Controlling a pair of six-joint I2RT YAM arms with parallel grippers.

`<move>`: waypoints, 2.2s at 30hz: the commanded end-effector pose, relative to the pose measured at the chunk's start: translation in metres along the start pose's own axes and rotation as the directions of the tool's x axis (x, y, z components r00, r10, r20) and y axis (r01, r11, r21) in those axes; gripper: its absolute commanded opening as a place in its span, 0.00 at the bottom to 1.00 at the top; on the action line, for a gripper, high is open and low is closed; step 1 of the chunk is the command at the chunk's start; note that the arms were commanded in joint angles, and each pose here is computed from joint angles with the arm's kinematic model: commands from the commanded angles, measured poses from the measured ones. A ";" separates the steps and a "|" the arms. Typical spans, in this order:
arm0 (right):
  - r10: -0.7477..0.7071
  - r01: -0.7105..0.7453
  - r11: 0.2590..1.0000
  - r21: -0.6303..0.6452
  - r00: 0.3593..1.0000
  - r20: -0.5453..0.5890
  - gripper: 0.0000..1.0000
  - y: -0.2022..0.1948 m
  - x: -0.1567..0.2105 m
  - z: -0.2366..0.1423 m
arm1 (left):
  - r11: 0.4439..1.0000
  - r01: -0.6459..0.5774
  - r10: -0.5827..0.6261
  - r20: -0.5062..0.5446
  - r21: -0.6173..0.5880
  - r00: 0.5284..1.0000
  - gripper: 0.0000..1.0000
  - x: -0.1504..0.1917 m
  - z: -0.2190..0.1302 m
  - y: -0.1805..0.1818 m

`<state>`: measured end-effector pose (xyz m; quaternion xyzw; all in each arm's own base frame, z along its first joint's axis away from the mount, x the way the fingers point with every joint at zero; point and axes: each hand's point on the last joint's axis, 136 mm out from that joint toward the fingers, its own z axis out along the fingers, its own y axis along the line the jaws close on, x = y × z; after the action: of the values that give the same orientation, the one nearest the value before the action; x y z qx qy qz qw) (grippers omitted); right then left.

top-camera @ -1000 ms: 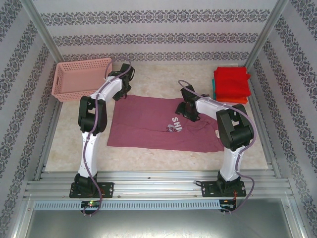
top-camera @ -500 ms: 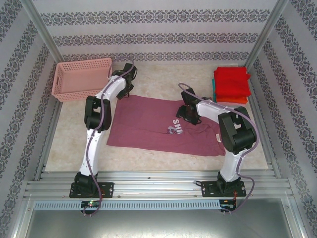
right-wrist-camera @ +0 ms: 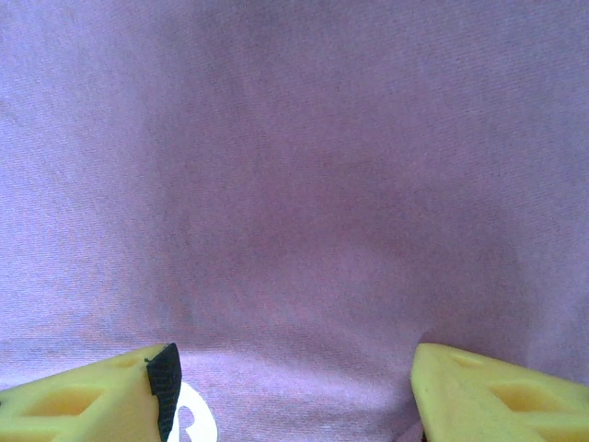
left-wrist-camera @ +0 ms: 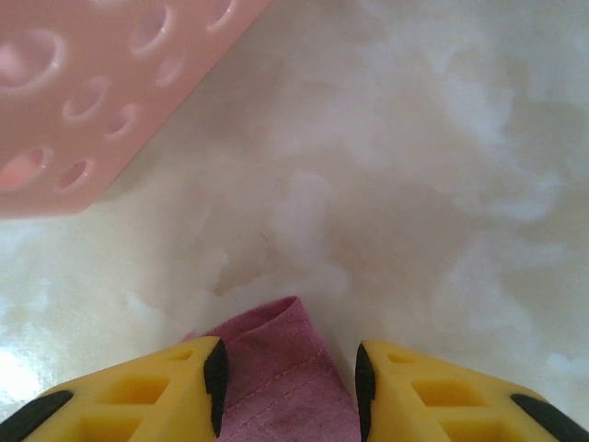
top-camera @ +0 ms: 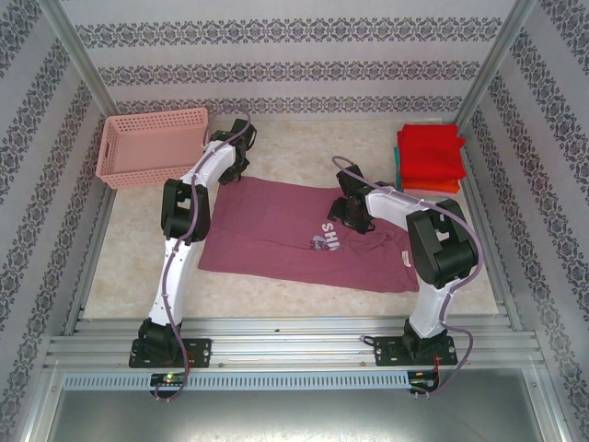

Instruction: Fold and stack the t-shirts

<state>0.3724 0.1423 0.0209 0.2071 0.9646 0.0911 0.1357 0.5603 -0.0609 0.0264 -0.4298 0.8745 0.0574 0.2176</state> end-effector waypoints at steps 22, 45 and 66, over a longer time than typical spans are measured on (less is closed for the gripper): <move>-0.066 0.072 0.997 -0.029 0.982 0.177 0.68 0.017 -0.039 -0.058 | 0.998 -0.042 0.039 -0.063 -0.047 0.997 0.00 0.012 0.013 0.017; 0.111 -0.180 0.939 0.294 0.965 0.235 0.47 -0.083 -0.156 -0.016 | 0.992 0.016 -0.020 0.029 0.122 0.999 0.00 0.009 -0.035 0.053; 0.111 -0.159 0.924 0.347 0.982 0.155 0.08 -0.100 -0.176 0.020 | 0.993 0.003 -0.006 0.020 0.119 1.000 0.00 0.006 -0.035 0.056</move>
<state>0.4994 -0.0128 0.0253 0.2963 0.9364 -0.0803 0.1697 0.4967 -0.0450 0.0323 -0.4187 0.8774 0.0195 0.2333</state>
